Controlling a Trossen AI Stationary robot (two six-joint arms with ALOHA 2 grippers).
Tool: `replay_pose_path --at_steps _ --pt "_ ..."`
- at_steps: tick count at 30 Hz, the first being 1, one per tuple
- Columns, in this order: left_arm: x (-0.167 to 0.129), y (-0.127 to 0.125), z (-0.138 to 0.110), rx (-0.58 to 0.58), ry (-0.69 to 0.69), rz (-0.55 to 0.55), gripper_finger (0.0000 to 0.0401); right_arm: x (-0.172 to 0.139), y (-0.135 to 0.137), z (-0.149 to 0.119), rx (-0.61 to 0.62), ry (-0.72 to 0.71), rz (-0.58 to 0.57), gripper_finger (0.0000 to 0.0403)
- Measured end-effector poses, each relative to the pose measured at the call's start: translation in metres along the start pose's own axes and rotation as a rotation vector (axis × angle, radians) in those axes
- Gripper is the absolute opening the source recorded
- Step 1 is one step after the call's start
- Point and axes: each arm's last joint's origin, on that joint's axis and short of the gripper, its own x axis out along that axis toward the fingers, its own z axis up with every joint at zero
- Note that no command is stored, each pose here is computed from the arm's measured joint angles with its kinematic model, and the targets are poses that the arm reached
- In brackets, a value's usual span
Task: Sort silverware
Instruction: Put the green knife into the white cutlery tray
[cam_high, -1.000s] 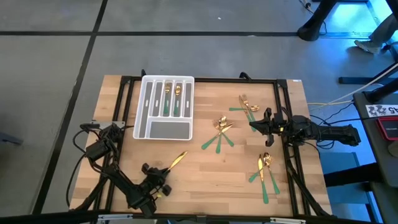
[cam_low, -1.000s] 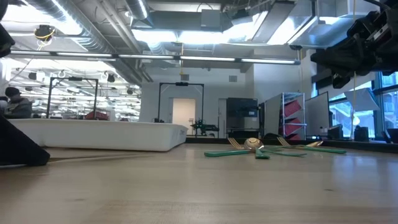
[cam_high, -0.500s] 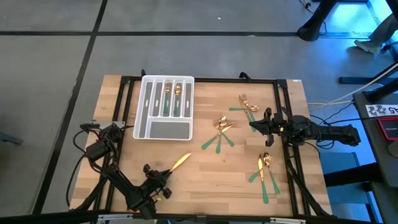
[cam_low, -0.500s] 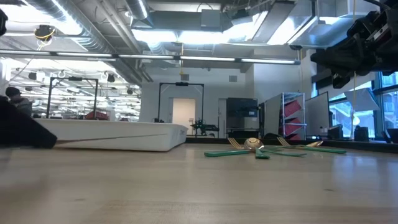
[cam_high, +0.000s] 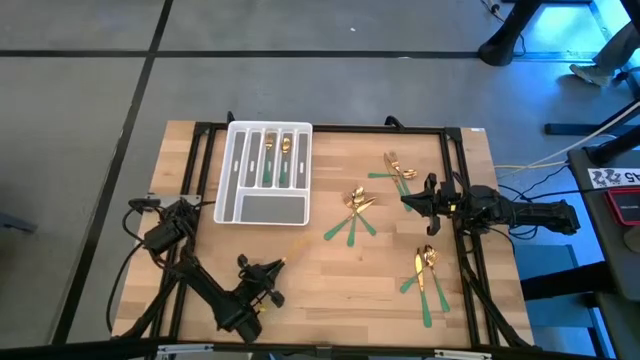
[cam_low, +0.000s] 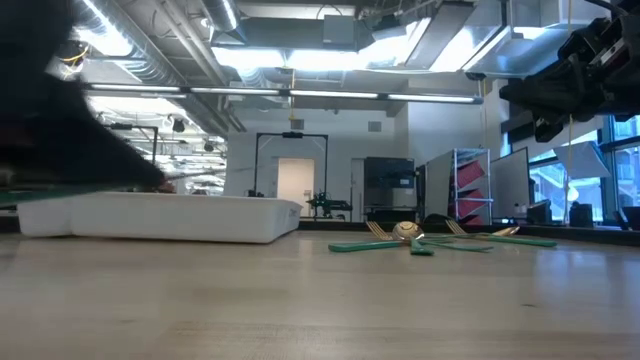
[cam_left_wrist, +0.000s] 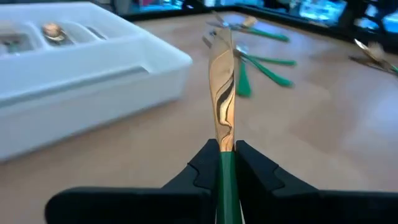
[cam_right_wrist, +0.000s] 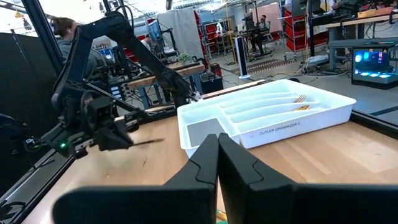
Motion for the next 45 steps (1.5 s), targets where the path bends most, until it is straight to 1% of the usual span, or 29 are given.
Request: replay_pose_path --at_steps 3,7,13,16,19,23,27,29,32,38,43,45 --pt "0.006 0.005 0.018 -0.027 -0.013 0.043 0.0025 0.000 0.000 0.000 0.000 0.000 0.000 0.0010" --pt "0.011 0.014 0.050 -0.047 -0.010 0.111 0.0026 0.000 0.000 0.000 0.000 0.000 -0.001 0.0010" --pt "0.020 0.038 0.109 -0.004 0.064 0.280 0.0022 0.000 0.000 0.000 0.000 0.000 -0.001 0.0010" --pt "0.031 0.058 0.141 -0.006 0.084 0.359 0.0022 0.000 0.000 0.000 0.000 -0.001 -0.002 0.0010" --pt "0.045 0.084 0.170 -0.008 0.146 0.440 0.0022 0.000 0.000 0.000 -0.001 0.000 -0.002 0.0010" --pt "0.067 0.125 0.199 -0.092 0.219 0.497 0.0022 0.000 0.000 0.000 -0.007 0.000 -0.002 0.0010" --pt "0.095 0.164 0.210 -0.200 0.310 0.523 0.0022 0.000 0.000 0.000 -0.011 -0.001 -0.002 0.0010" --pt "0.109 0.182 0.211 -0.243 0.347 0.525 0.0022 0.000 0.000 0.000 -0.014 0.000 -0.002 0.0010" --pt "0.130 0.203 0.208 -0.278 0.376 0.528 0.0022 0.000 0.000 0.000 -0.015 0.000 -0.002 0.0010" --pt "0.164 0.228 0.195 -0.320 0.373 0.542 0.0026 0.000 0.000 0.000 -0.015 0.000 -0.002 0.0010" --pt "0.180 0.245 0.176 -0.321 0.405 0.634 0.0022 0.000 0.000 0.000 -0.015 0.000 -0.002 0.0010" --pt "0.186 0.250 0.170 -0.312 0.408 0.648 0.0024 0.000 0.000 0.000 -0.015 0.000 -0.002 0.0010"
